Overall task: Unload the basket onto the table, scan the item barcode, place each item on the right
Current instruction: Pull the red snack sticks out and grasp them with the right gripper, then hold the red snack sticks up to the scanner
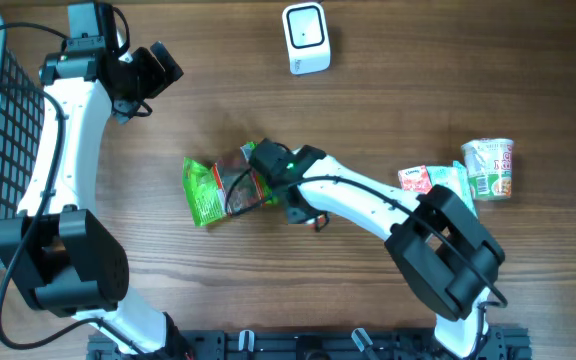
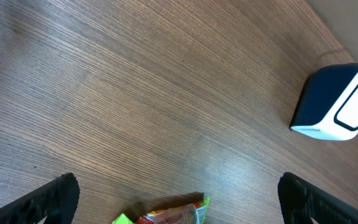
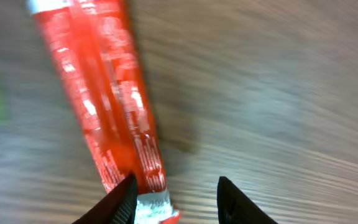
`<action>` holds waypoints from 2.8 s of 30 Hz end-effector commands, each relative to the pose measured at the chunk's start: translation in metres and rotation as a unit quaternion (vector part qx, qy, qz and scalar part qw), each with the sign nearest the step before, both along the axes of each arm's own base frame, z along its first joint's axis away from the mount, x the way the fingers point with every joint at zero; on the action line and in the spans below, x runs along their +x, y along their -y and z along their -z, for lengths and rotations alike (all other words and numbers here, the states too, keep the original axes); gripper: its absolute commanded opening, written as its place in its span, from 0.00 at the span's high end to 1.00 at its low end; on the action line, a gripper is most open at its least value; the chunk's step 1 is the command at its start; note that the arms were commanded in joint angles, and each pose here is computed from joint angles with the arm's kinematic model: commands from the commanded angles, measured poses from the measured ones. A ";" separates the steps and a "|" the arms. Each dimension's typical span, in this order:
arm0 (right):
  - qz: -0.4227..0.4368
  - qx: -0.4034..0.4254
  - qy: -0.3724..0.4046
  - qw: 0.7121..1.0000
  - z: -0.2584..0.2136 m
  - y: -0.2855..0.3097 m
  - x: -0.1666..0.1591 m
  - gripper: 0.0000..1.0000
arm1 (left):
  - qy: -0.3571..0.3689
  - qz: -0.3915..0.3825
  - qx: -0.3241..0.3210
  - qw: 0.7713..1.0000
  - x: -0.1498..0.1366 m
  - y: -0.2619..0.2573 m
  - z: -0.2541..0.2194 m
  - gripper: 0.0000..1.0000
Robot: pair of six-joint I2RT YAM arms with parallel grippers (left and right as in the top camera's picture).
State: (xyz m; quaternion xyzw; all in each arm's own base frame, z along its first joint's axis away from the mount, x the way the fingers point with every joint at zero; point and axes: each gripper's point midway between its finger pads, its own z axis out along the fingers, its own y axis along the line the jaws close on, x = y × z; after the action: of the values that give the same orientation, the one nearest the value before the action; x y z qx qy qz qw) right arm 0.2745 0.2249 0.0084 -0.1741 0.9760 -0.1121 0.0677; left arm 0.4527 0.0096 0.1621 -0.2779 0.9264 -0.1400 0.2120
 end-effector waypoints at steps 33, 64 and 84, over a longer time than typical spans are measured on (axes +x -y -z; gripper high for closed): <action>-0.143 0.192 -0.093 0.966 -0.010 0.037 0.015 0.60 | 0.002 -0.002 -0.003 1.000 0.001 -0.001 -0.001 0.00; -0.016 -0.009 0.261 0.965 -0.137 0.087 0.063 0.96 | 0.002 -0.002 -0.003 1.000 0.001 -0.001 -0.001 0.00; -0.021 -0.120 0.281 0.952 -0.180 0.055 0.239 0.96 | 0.002 -0.002 -0.003 1.000 0.001 -0.001 -0.001 0.00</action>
State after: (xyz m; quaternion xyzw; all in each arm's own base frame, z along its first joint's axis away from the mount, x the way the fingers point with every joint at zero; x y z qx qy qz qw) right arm 0.4966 0.1863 0.1865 -0.1684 0.9186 -0.1878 0.3042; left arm 0.4529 0.0095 0.1622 -0.2777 0.9263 -0.1403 0.2125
